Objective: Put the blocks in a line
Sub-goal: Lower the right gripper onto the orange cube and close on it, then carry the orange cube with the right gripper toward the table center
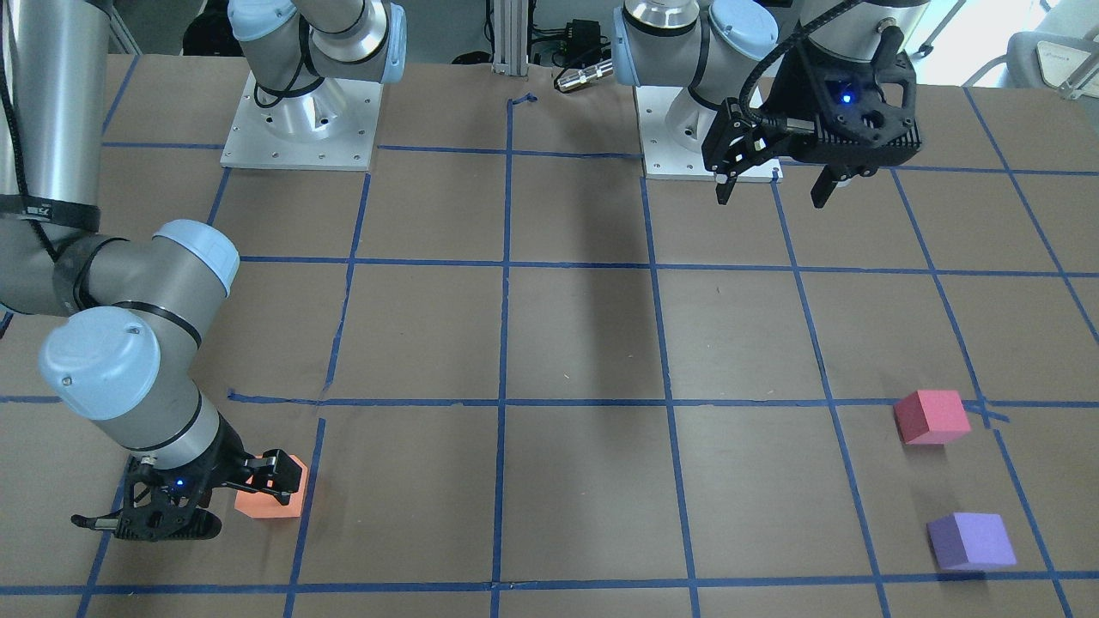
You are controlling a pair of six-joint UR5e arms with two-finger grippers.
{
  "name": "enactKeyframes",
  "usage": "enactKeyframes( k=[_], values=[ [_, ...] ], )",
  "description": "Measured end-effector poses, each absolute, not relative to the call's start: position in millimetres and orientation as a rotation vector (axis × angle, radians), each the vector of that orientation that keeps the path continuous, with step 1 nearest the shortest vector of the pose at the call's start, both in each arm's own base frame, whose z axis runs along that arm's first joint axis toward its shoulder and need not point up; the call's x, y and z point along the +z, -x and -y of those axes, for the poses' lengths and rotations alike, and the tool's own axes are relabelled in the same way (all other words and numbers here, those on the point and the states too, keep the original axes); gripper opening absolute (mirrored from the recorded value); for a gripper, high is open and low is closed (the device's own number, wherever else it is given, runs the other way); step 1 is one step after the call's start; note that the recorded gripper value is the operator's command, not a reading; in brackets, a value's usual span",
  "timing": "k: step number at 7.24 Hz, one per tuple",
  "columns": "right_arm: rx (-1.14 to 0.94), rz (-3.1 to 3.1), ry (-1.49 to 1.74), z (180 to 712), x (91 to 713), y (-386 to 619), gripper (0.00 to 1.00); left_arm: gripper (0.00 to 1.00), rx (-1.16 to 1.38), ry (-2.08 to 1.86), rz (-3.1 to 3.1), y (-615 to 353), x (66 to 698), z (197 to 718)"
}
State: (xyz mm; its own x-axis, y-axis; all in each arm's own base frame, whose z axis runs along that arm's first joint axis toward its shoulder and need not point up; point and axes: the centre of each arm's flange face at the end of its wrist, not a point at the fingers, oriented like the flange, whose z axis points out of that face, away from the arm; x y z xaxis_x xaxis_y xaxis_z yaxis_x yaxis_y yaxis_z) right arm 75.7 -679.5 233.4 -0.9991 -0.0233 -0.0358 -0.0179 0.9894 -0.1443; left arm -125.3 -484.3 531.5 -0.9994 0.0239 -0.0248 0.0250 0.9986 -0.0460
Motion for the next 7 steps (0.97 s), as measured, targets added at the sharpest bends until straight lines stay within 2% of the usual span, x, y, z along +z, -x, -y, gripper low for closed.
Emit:
enactKeyframes(
  k=[2, 3, 4, 5, 7],
  values=[
    [-0.163, -3.077, 0.036, 679, 215, -78, 1.00, 1.00, -0.076, -0.033, -3.117, 125, 533, 483],
    [-0.130, -3.079, 0.043, 679, 203, -78, 0.76, 1.00, -0.078, -0.033, -3.117, 125, 533, 483],
    [-0.114, -3.081, 0.048, 679, 196, -77, 0.26, 1.00, -0.078, -0.032, -3.117, 125, 533, 483],
    [-0.111, -3.079, 0.050, 680, 193, -78, 0.00, 1.00, -0.079, -0.031, -3.117, 124, 533, 483],
    [-0.118, -3.081, 0.038, 681, 195, -78, 0.00, 1.00, -0.079, -0.032, -3.117, 124, 534, 483]
  ],
)
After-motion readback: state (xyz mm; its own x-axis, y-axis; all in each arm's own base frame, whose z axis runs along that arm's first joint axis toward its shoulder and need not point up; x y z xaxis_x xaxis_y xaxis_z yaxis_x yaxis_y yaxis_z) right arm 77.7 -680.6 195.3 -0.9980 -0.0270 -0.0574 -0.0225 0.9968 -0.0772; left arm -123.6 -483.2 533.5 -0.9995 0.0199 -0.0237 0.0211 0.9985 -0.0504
